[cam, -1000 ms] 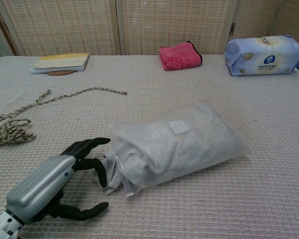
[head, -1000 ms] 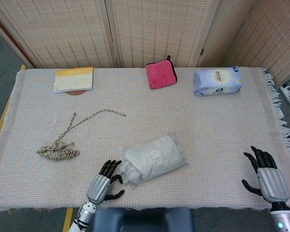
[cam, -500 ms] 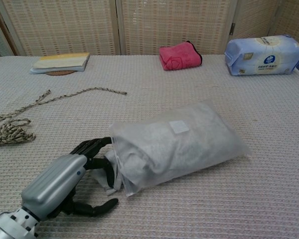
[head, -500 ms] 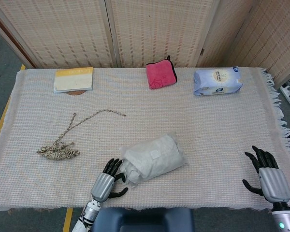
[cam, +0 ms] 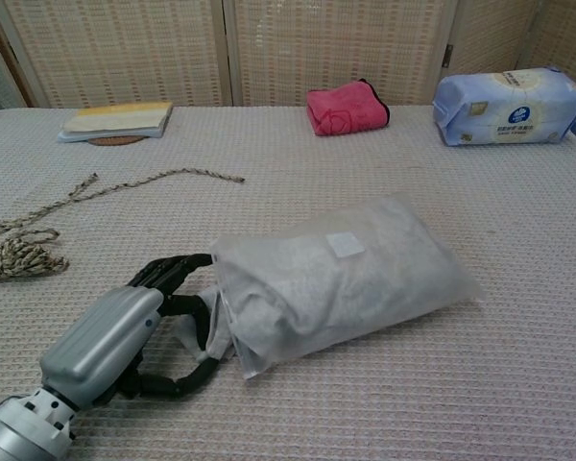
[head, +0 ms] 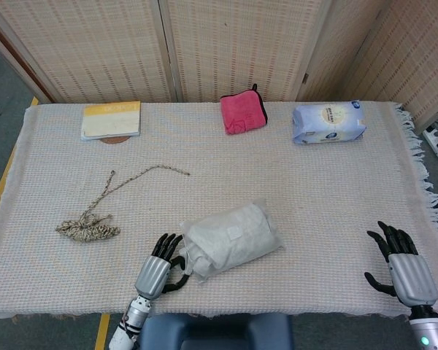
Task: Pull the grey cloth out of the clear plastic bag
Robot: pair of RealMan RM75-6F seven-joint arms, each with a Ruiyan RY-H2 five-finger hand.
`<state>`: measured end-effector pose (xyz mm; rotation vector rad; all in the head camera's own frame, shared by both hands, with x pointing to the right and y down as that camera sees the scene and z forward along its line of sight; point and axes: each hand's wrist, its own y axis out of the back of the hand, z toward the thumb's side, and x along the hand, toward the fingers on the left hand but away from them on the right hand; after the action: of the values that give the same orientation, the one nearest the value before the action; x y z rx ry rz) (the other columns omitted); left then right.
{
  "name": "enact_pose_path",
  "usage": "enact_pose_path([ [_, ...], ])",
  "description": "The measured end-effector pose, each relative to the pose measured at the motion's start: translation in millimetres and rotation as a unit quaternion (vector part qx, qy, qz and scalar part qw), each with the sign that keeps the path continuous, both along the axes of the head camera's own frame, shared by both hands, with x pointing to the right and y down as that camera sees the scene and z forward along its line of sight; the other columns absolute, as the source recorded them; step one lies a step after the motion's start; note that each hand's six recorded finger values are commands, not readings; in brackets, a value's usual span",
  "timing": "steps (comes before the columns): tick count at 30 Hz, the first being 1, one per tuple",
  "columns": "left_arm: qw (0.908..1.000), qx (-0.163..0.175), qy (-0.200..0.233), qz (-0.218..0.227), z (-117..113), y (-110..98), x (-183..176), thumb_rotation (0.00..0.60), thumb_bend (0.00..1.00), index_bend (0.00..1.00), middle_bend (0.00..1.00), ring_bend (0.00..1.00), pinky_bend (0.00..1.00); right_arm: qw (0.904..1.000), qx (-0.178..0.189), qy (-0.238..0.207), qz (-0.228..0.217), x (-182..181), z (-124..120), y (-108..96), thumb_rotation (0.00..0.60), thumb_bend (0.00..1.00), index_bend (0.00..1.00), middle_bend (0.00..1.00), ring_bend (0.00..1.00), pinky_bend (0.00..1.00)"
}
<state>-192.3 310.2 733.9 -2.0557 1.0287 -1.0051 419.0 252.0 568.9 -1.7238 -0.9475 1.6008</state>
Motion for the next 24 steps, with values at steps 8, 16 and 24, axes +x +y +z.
enact_pose_path([
  [8,0.9999,0.000,-0.010,0.004,3,0,-1,0.508,0.51,0.67,0.12,0.00,0.00,1.0000,0.003,-0.001,0.001,0,-1,-1,0.600,0.20,0.13,0.00,0.00,0.00],
  [16,1.0000,0.009,-0.002,0.002,-2,0,0,0.594,0.59,0.74,0.14,0.00,0.00,1.0000,0.004,-0.002,-0.001,-1,-2,0,0.600,0.21,0.13,0.00,0.00,0.00],
  [24,0.9997,0.024,0.004,0.001,-10,-2,-3,0.599,0.59,0.78,0.14,0.00,0.00,1.0000,0.005,-0.003,-0.007,-3,-3,2,0.600,0.20,0.13,0.00,0.00,0.00],
])
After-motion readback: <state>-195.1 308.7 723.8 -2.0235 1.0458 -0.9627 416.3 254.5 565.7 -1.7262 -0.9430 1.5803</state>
